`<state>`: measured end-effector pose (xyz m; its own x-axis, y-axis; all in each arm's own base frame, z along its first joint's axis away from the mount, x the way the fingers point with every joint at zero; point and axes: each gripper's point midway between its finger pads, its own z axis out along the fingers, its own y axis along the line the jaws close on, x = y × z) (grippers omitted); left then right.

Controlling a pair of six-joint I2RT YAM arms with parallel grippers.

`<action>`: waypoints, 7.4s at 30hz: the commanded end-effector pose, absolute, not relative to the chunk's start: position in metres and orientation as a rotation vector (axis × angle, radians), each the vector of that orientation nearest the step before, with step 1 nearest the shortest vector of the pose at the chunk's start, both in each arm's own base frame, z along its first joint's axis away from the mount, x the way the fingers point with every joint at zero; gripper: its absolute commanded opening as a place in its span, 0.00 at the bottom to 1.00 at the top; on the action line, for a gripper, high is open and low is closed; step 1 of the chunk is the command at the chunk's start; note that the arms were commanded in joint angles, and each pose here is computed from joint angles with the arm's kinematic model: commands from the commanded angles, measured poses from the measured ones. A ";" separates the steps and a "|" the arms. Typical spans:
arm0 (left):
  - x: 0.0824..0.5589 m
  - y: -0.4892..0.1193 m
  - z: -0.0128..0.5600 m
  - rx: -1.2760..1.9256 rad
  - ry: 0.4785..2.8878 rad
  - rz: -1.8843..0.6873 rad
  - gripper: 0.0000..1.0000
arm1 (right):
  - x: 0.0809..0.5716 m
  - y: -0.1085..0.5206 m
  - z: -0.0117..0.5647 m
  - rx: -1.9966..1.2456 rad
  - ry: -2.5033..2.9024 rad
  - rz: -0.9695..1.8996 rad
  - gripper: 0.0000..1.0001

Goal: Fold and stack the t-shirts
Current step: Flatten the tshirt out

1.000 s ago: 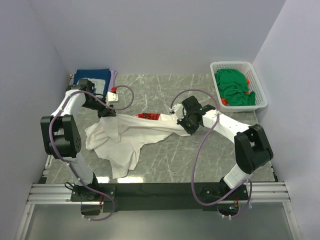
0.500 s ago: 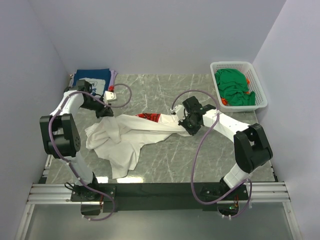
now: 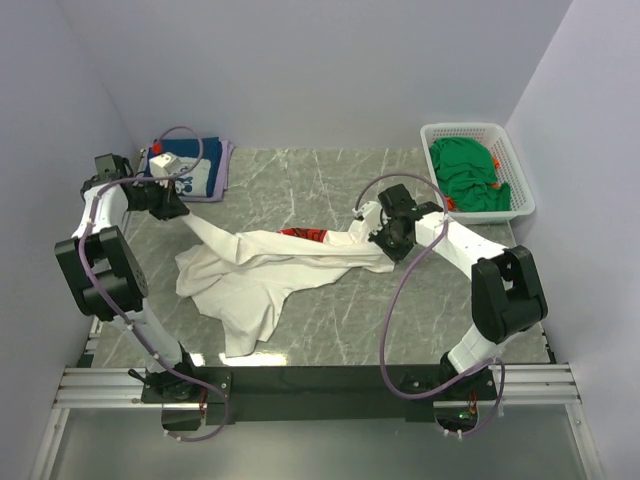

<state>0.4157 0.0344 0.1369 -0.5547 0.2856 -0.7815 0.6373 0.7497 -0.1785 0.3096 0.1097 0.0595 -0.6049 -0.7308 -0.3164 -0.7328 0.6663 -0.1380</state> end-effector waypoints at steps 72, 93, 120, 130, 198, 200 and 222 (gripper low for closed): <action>0.443 -0.012 0.245 0.994 1.930 -0.217 0.01 | 0.390 0.080 0.160 -0.966 2.356 -0.228 0.00; 0.305 0.026 0.621 0.265 1.057 0.284 0.01 | 0.315 0.009 0.554 -0.350 1.460 -0.453 0.00; 0.230 -0.009 0.569 0.556 1.131 0.358 0.01 | 0.268 -0.003 0.557 -0.488 1.233 -0.643 0.00; 0.342 -0.017 0.290 0.764 1.731 0.119 0.01 | 0.394 0.058 0.318 -0.877 1.578 -0.517 0.00; 0.460 0.018 0.009 0.167 2.708 -0.131 0.13 | 0.344 0.037 -0.002 -0.923 2.963 0.003 0.15; 0.473 0.031 0.006 0.156 2.707 -0.089 0.13 | 0.345 0.032 -0.005 -0.910 2.987 0.003 0.15; 0.347 -0.019 0.082 0.739 2.499 -0.327 0.27 | 0.303 0.042 0.057 -0.921 2.879 0.113 0.25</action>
